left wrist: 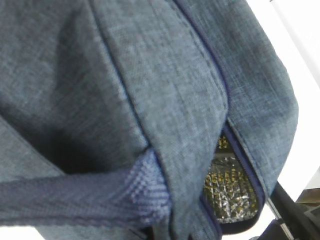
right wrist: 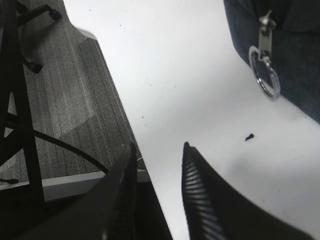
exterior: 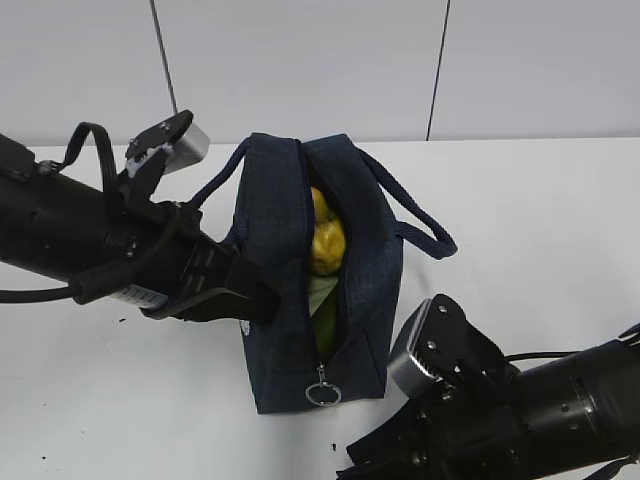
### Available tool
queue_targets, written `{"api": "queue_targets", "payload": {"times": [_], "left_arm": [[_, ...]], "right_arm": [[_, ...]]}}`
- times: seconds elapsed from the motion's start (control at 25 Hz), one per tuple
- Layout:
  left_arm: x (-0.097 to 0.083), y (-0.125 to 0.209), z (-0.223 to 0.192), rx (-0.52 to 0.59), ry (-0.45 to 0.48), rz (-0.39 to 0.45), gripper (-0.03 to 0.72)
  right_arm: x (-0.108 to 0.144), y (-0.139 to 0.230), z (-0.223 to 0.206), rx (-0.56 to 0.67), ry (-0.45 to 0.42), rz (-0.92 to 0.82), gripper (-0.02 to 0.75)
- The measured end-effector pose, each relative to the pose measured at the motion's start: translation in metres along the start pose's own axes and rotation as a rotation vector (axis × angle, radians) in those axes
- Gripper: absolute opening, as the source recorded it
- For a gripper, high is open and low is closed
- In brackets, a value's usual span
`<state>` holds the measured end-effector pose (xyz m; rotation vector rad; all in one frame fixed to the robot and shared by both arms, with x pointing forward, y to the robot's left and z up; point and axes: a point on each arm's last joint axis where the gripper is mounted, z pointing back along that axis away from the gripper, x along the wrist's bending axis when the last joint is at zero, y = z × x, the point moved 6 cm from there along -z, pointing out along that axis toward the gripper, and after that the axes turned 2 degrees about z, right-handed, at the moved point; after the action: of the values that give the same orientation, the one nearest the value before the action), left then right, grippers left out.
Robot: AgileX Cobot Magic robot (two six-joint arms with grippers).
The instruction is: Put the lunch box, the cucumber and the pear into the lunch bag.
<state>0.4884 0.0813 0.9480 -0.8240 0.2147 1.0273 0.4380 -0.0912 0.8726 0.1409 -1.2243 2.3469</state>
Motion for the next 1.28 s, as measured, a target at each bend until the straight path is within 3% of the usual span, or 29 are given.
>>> {"api": "queue_targets", "payload": {"times": [0.2, 0.4, 0.64, 1.28], "left_arm": [[0.0, 0.0, 0.0, 0.001, -0.001, -0.001, 0.006], [0.0, 0.0, 0.0, 0.001, -0.001, -0.001, 0.004], [0.0, 0.0, 0.0, 0.001, -0.001, -0.001, 0.004], [0.0, 0.0, 0.0, 0.001, 0.0, -0.001, 0.004]], "right_arm": [[-0.002, -0.005, 0.0, -0.009, 0.007, 0.054, 0.25], [-0.015, 0.004, 0.001, 0.052, 0.089, 0.093, 0.25], [-0.022, -0.002, 0.001, 0.054, 0.123, 0.136, 0.25], [-0.051, -0.014, -0.027, 0.066, 0.119, 0.148, 0.25]]}}
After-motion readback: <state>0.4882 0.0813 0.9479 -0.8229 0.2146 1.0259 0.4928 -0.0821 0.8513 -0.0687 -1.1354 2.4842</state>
